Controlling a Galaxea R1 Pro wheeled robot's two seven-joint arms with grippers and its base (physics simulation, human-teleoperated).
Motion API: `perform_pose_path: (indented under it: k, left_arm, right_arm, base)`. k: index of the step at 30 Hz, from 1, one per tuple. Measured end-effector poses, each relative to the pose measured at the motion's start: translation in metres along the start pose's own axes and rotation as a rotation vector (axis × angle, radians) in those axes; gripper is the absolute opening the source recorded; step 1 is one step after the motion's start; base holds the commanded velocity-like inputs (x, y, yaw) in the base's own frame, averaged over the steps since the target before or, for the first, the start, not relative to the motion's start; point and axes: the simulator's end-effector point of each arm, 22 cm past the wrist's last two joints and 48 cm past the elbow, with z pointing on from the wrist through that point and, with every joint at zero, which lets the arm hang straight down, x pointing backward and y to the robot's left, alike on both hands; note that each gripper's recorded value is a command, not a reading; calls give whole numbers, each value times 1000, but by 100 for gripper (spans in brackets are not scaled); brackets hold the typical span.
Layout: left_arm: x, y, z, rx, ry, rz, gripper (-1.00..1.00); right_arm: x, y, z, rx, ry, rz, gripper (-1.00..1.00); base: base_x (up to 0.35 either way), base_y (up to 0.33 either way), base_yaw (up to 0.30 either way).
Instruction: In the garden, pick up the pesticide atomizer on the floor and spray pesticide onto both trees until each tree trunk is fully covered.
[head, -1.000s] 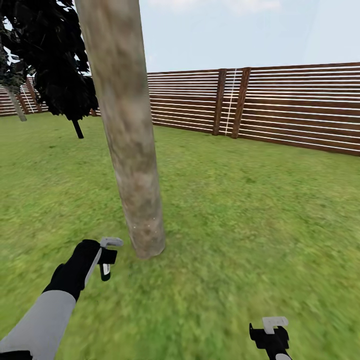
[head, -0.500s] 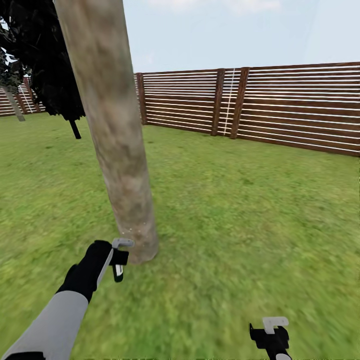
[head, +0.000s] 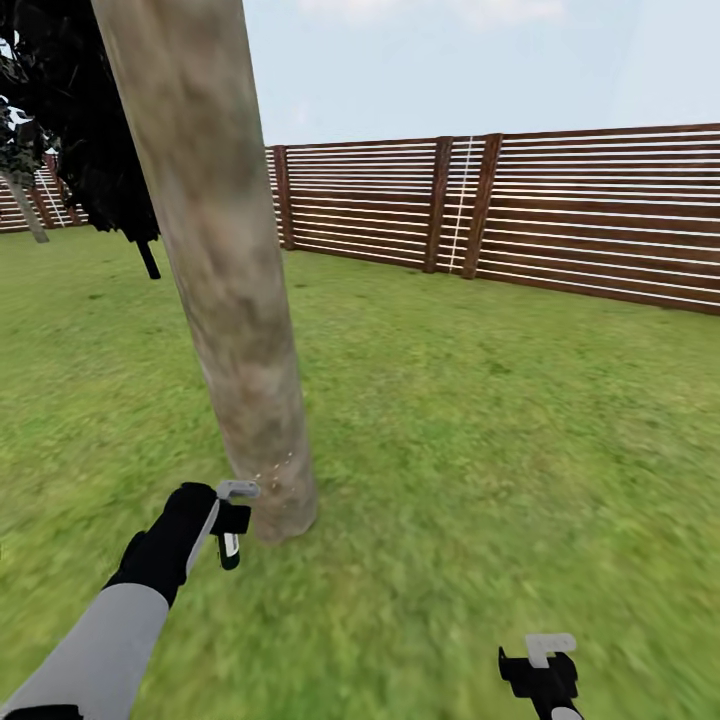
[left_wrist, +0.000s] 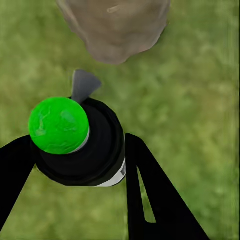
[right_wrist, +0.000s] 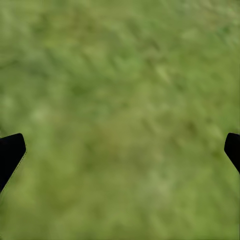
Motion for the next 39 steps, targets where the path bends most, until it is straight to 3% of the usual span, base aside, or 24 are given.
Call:
perform_pose_path:
  k: [3, 6, 8, 18, 21, 24, 28, 29, 32, 34, 37, 39]
  left_arm:
    - [-1, 0, 0, -10, -1, 11, -100]
    - [-5, 35, -5, -60, -12, 5, -100]
    - [-3, 40, -4, -63, -7, 0, -100]
    - [5, 27, 1, -39, 9, 1, -100]
    - [-2, 14, -1, -10, 4, 4, -100]
    - [6, 1, -5, 19, 57, 28, -100]
    - [-13, 39, -15, -24, 49, 46, -100]
    - [-13, 38, -16, -2, 55, 70, -100]
    - [-9, 9, -15, 71, 70, 134, -100]
    - [-30, 3, -24, 80, 37, 149, -100]
    - [-46, 15, -30, 61, 17, 144, -100]
    - [-45, 38, -31, 25, 22, 141, -100]
  right_arm:
    - [0, 0, 0, 0, 0, 0, 100]
    - [0, 0, 0, -1, 0, 0, 100]
    - [0, 0, 0, 0, 0, 0, 100]
    - [0, 1, 0, -1, 0, 0, 100]
    - [0, 0, 0, -1, 0, 0, 100]
    - [0, 0, 0, -1, -1, 0, 100]
    - [0, 0, 0, -1, -1, -1, 100]
    - [0, 0, 0, -1, 0, -1, 100]
    - [0, 0, 0, -1, -1, -1, 100]
    - [0, 0, 0, -1, -2, -1, 100]
    - [0, 0, 0, -1, -1, -1, 100]
    - [0, 1, 0, -1, -2, -1, 100]
  base:
    - [4, 1, 235]
    - [0, 0, 250]
    - [5, 0, 61]
    - [226, 82, 2]
    - [10, 4, 0]
    - [1, 0, 0]
    - [0, 0, 0]
    - [0, 0, 0]
    - [0, 0, 0]
    - [0, 0, 0]
    - [0, 0, 0]
    - [0, 0, 0]
